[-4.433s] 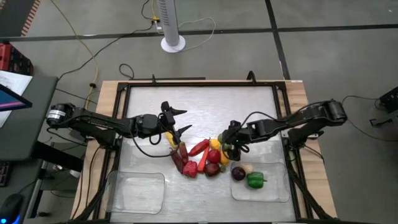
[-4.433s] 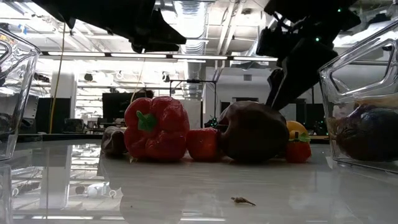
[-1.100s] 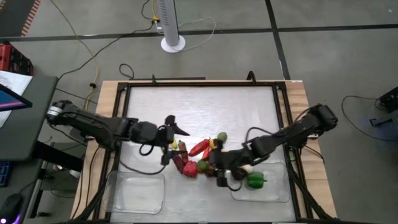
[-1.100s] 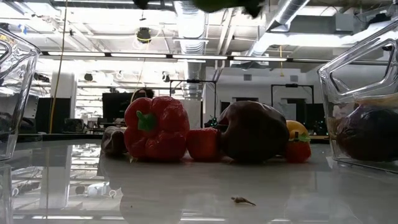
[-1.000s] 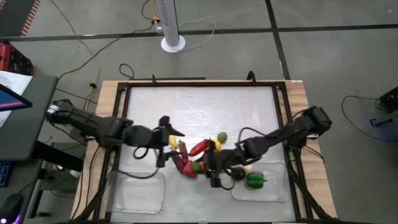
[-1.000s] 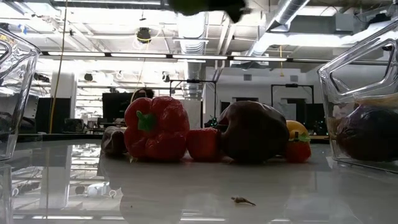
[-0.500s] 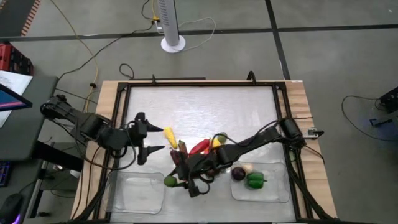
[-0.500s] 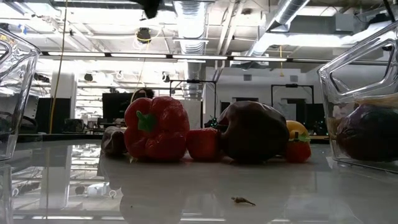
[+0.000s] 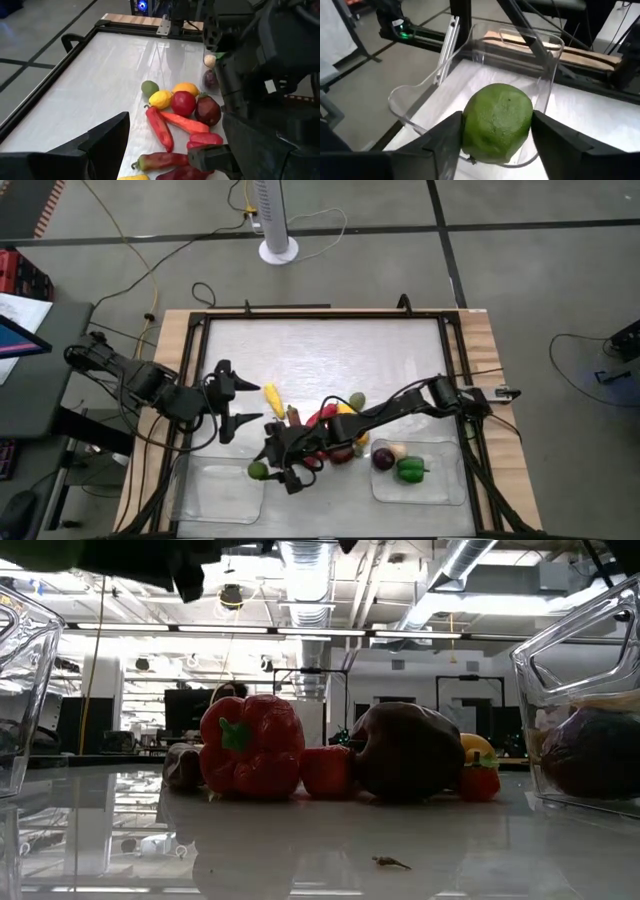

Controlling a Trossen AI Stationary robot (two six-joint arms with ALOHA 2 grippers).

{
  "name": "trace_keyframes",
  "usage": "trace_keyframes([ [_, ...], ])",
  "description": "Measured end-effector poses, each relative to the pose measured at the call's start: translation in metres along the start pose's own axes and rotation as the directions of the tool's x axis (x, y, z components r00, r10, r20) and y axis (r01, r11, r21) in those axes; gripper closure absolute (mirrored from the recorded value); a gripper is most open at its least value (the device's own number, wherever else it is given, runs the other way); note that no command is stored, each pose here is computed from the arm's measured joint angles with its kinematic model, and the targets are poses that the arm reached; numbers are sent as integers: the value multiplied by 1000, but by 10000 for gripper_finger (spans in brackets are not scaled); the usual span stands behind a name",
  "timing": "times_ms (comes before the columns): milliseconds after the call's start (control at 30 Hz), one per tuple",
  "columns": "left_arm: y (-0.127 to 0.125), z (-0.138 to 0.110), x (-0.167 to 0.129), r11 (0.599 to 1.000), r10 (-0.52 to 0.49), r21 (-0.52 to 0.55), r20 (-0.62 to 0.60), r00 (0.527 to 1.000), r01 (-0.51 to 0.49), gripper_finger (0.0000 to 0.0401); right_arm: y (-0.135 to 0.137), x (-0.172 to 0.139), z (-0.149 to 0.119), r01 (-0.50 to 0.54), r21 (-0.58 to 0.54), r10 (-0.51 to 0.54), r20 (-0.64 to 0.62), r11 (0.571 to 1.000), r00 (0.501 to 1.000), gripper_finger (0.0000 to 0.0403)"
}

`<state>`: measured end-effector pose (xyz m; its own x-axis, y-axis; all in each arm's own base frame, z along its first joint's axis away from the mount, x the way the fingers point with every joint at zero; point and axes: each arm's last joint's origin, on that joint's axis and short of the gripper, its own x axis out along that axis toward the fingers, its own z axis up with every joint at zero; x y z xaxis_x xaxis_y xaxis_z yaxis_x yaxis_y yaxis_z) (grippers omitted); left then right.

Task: Sort produce into baskets
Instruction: Put the lime into the left transparent bin, then put the red pepper into the right transparent bin

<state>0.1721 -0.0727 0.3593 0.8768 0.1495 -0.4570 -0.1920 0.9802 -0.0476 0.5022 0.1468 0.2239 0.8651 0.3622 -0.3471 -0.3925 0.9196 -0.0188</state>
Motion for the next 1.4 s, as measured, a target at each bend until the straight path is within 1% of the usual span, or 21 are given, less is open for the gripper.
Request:
trace_keyframes([
  [167,0,-1,2,1000,23,7,-3,1000,-23,95,-2,-6,4,3,4,-3,-25,1000,1000,86],
  [267,0,-2,5,999,43,6,-11,999,-43,95,-3,-20,17,10,-8,-10,-42,1000,999,69],
  [300,-1,-3,7,998,57,6,-19,998,-57,95,-5,-26,21,32,-9,-32,-59,999,998,67],
  [367,0,-5,12,996,91,-7,-46,995,-91,95,-5,-40,27,74,-23,-77,-132,997,988,67],
  [433,1,-9,19,991,132,-22,-92,987,-134,95,-5,-53,28,111,-42,-118,-221,993,968,72],
  [467,2,-12,24,988,153,-16,-125,980,-156,95,-5,-60,28,127,-48,-135,-242,991,961,76],
  [533,2,-18,35,983,181,8,-197,964,-183,95,-2,-78,26,163,-65,-174,-268,985,948,83],
  [600,3,-22,45,978,206,38,-246,947,-203,95,2,-99,25,205,-70,-216,-243,976,946,89],
  [667,5,-24,56,974,226,81,-286,931,-212,95,4,-123,16,247,-45,-251,-233,968,940,93],
  [733,8,-26,68,974,222,110,-331,917,-196,95,6,-146,2,280,-5,-275,-207,960,939,96],
  [800,13,-27,81,978,202,117,-378,903,-170,95,6,-169,-15,326,31,-315,-183,945,931,96],
  [867,18,-28,95,984,174,117,-424,889,-136,95,8,-191,-27,369,72,-358,-130,927,925,96],
  [1000,23,-28,125,993,78,113,-444,892,-30,95,15,-228,-51,436,140,-429,-80,889,900,97],
  [1067,22,-27,140,993,19,117,-427,904,34,95,19,-244,-63,477,148,-469,-83,866,879,97],
  [1133,21,-28,155,989,-14,130,-418,908,75,95,22,-259,-69,522,152,-519,-64,839,852,97],
  [1200,22,-29,171,989,-24,125,-394,919,80,95,25,-272,-75,550,155,-550,-47,821,834,97],
  [1233,24,-31,178,991,-19,116,-389,921,70,95,26,-278,-76,552,159,-554,-35,819,832,97],
  [1300,27,-34,194,996,-11,79,-376,927,44,95,27,-290,-81,563,169,-569,-16,809,822,97],
  [1400,29,-45,216,1000,7,19,-386,923,1,95,28,-302,-85,572,190,-585,17,798,811,97],
])
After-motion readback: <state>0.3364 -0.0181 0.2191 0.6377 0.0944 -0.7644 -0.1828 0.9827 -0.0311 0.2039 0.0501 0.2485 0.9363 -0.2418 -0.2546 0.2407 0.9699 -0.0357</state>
